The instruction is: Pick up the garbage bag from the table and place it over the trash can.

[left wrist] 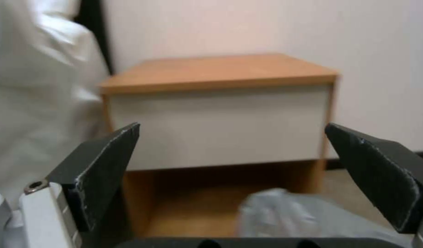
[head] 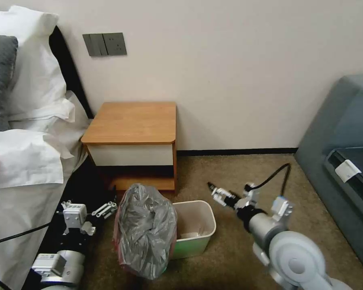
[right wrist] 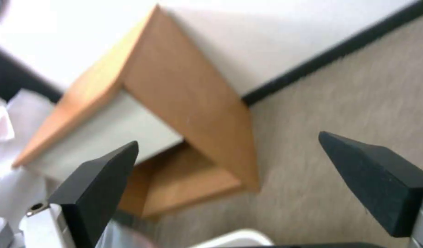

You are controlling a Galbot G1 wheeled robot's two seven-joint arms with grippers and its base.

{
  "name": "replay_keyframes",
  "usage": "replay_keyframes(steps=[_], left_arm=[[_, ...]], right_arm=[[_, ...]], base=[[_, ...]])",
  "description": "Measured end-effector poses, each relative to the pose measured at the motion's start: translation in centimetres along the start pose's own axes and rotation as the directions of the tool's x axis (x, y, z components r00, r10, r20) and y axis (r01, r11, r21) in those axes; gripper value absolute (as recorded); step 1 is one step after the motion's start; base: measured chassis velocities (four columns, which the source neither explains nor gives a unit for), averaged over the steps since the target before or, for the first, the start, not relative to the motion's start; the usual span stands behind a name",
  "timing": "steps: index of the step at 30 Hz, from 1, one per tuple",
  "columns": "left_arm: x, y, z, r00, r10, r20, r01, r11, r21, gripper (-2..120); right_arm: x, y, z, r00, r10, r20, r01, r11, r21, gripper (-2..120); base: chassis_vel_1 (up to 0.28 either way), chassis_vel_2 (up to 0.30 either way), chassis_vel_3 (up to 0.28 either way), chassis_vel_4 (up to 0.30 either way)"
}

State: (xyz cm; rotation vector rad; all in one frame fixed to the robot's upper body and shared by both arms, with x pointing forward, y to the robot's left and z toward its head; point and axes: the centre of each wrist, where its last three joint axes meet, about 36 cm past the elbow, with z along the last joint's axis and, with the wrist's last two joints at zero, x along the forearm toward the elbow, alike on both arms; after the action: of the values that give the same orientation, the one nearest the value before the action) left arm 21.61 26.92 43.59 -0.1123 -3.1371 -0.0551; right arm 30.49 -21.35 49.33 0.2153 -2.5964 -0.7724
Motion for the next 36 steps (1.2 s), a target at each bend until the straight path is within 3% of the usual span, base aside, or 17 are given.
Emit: replay_keyframes(steps=[5, 11, 17, 23, 27, 30, 36], left_arm=[[0.2, -2.6, 0.5, 0.995, 0.093, -0.041, -0.092, 0.995, 0.024, 99], [0.1, -4.7, 0.8, 0.987, 0.128, -0.101, -0.122, 0.991, 0.063, 92], [0.3, -5.0, 1.1, 0.980, 0.085, -0.178, -0.075, 0.995, 0.066, 68], [0.5, -4.9, 1.4, 0.969, 0.043, -0.242, -0.032, 0.998, 0.049, 66], [0.5, -5.3, 1.4, 0.948, 0.009, -0.318, 0.007, 0.999, 0.048, 65], [0.5, -6.0, 1.1, 0.915, -0.060, -0.398, 0.087, 0.995, 0.051, 66], [0.1, -6.3, 1.4, 0.890, -0.088, -0.447, 0.122, 0.991, 0.048, 66]], right_arm=[[0.2, 0.0, 0.1, 0.998, 0.019, 0.059, -0.020, 1.000, 0.005, 100], [0.3, 0.3, 0.5, 0.997, 0.024, 0.071, -0.023, 1.000, -0.015, 100], [0.5, 0.5, 0.9, 0.997, 0.039, 0.071, -0.037, 0.999, -0.036, 100], [0.6, 0.5, 1.2, 0.996, 0.051, 0.071, -0.047, 0.998, -0.052, 100], [0.7, 0.4, 1.6, 0.996, 0.061, 0.067, -0.057, 0.997, -0.059, 100], [0.6, 0.2, 2.1, 0.995, 0.073, 0.065, -0.070, 0.996, -0.058, 100], [0.6, 0.2, 2.7, 0.995, 0.078, 0.060, -0.074, 0.995, -0.062, 100]], base=[[0.000, 0.000, 0.000, 0.000], [0.000, 0.000, 0.000, 0.000], [0.000, 0.000, 0.000, 0.000], [0.000, 0.000, 0.000, 0.000], [0.000, 0.000, 0.000, 0.000], [0.000, 0.000, 0.000, 0.000], [0.000, 0.000, 0.000, 0.000]])
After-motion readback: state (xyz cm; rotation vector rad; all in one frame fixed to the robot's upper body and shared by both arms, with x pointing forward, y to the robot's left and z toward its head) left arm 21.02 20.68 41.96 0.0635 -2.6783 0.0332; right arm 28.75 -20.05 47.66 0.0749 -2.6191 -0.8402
